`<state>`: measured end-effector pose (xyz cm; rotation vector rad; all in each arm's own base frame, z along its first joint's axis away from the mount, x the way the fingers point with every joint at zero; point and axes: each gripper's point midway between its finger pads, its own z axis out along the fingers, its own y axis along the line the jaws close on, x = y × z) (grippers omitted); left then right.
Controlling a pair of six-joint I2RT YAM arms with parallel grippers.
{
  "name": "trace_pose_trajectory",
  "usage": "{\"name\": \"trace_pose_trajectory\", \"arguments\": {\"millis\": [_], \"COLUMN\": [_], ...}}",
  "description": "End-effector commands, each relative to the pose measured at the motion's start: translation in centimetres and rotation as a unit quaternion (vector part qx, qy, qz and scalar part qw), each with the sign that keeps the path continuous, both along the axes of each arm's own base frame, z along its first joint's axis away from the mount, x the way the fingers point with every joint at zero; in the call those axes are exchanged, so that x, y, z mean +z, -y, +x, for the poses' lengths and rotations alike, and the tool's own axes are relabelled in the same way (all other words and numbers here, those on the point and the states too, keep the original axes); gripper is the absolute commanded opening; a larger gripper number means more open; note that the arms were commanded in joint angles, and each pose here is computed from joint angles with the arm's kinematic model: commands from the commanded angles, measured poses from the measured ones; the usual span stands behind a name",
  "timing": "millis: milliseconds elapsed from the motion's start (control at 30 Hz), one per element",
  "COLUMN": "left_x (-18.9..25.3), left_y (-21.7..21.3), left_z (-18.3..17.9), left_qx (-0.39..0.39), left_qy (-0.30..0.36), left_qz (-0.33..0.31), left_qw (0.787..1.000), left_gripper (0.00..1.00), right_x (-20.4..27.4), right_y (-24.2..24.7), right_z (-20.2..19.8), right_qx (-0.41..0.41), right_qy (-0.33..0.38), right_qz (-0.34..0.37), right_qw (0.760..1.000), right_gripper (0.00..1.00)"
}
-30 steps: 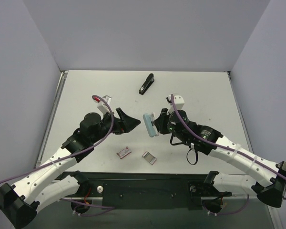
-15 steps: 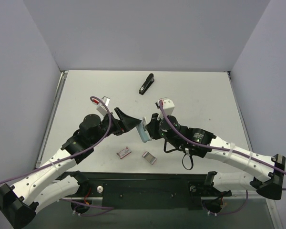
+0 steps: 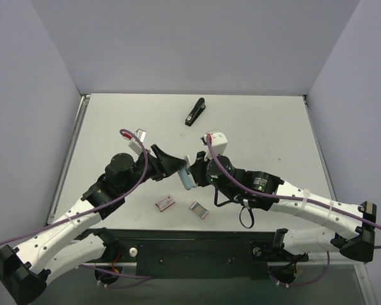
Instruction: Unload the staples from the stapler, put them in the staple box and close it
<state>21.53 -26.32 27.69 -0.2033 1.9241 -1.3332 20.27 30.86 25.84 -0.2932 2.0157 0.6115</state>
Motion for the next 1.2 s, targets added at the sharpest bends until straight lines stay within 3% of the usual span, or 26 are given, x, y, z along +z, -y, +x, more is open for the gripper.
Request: {"name": "trace_pose_trajectory", "arguments": {"millis": [0, 233, 333, 400, 433, 600, 800, 1000, 1167], "left_x": [2.2, 2.2, 2.2, 2.2, 2.2, 2.6, 3.7, 4.0, 4.0], "left_y": [-0.2, -0.1, -0.1, 0.0, 0.0, 0.1, 0.9, 2.0, 3.6], "left_z": [0.0, 0.1, 0.1, 0.1, 0.1, -0.1, -1.0, -1.8, -4.1], "left_qx": [0.007, 0.007, 0.006, 0.005, 0.005, -0.008, -0.047, -0.094, -0.198], "left_qy": [0.032, 0.033, 0.033, 0.032, 0.030, 0.046, 0.078, 0.105, 0.147], "left_qz": [-0.027, -0.025, -0.024, -0.022, -0.019, -0.002, 0.009, 0.026, 0.044], "left_qw": [0.999, 0.999, 0.999, 0.999, 0.999, 0.999, 0.996, 0.990, 0.968], "left_gripper": [0.62, 0.45, 0.28, 0.05, 0.00, 0.00, 0.00, 0.00, 0.00], "right_x": [3.1, 2.9, 2.9, 2.9, 3.1, 3.3, 3.5, 4.3, 5.4], "right_y": [-0.3, -0.1, -0.3, -0.2, -0.2, 0.7, 3.1, 6.0, 7.8], "right_z": [0.5, 0.4, 0.2, 0.1, 0.0, -0.4, -0.9, -1.7, -2.9], "right_qx": [-0.016, -0.022, -0.019, -0.019, -0.017, -0.012, -0.018, -0.008, 0.050], "right_qy": [0.034, 0.036, 0.037, 0.037, 0.038, 0.040, 0.045, 0.063, 0.078], "right_qz": [0.028, 0.027, 0.024, 0.026, 0.028, 0.022, 0.008, -0.010, -0.049], "right_qw": [0.999, 0.999, 0.999, 0.999, 0.999, 0.999, 0.999, 0.998, 0.994], "right_gripper": [0.00, 0.00, 0.00, 0.00, 0.00, 0.03, 0.32, 0.44, 0.52]}}
